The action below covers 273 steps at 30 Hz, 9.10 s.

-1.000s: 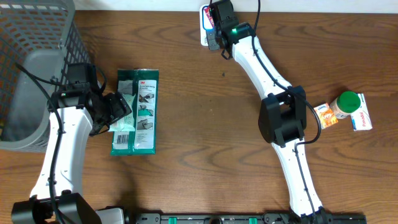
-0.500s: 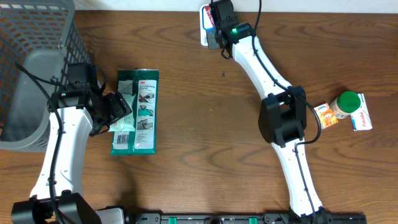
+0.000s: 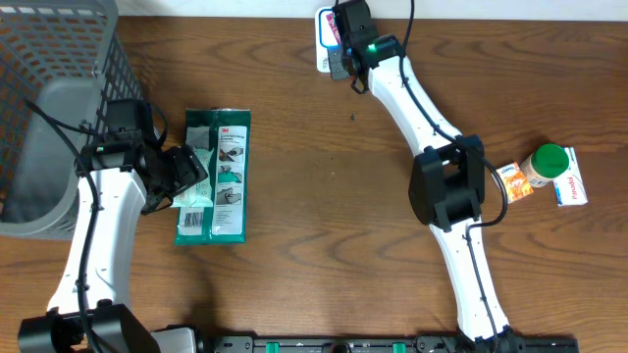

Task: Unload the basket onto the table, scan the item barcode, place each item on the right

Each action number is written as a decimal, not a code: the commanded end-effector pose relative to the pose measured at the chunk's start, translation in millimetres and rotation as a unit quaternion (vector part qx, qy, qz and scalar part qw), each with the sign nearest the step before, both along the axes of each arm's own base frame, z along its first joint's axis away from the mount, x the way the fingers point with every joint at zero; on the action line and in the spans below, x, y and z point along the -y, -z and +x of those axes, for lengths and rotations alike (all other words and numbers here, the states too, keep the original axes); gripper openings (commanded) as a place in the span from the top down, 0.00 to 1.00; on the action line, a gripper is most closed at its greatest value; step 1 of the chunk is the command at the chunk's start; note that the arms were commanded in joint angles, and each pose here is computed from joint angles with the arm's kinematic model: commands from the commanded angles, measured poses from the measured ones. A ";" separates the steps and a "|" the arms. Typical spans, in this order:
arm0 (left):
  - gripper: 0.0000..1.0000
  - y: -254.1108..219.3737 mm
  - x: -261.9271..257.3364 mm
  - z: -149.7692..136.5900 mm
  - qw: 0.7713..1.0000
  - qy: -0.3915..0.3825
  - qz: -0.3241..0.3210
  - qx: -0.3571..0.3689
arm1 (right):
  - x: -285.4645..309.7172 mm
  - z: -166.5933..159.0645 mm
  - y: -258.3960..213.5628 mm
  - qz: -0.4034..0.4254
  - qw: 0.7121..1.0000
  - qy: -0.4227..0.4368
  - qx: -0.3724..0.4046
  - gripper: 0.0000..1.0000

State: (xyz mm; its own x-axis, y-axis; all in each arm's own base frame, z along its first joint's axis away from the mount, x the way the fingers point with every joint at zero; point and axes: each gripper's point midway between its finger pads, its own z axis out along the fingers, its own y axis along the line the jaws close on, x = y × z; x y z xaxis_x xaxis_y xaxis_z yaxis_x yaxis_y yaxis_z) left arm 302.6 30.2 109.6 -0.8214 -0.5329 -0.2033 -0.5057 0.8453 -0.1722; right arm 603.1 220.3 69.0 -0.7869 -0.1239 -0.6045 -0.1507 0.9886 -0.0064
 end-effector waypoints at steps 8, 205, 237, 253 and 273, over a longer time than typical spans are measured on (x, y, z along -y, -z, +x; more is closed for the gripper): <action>0.16 -3.7 -3.1 4.2 1.000 0.002 0.006 0.004 | 7.3 1.8 -91.5 0.031 0.998 -0.008 0.058 0.99; 0.52 94.0 70.2 -6.6 0.988 0.098 -0.044 -0.111 | 92.4 -269.6 35.9 0.092 0.967 -0.048 -0.231 0.01; 0.53 93.2 123.7 -4.5 0.981 0.167 -0.036 -0.089 | -46.0 -311.1 -5.9 0.279 0.904 -0.206 -0.250 0.35; 0.56 93.9 101.9 12.3 0.984 0.164 0.032 -0.061 | -102.4 -291.7 -5.0 0.308 0.916 -0.166 -0.197 0.43; 0.62 100.8 101.0 3.9 0.983 0.165 0.033 -0.074 | -119.2 -297.6 39.2 0.293 0.915 -0.169 -0.219 0.43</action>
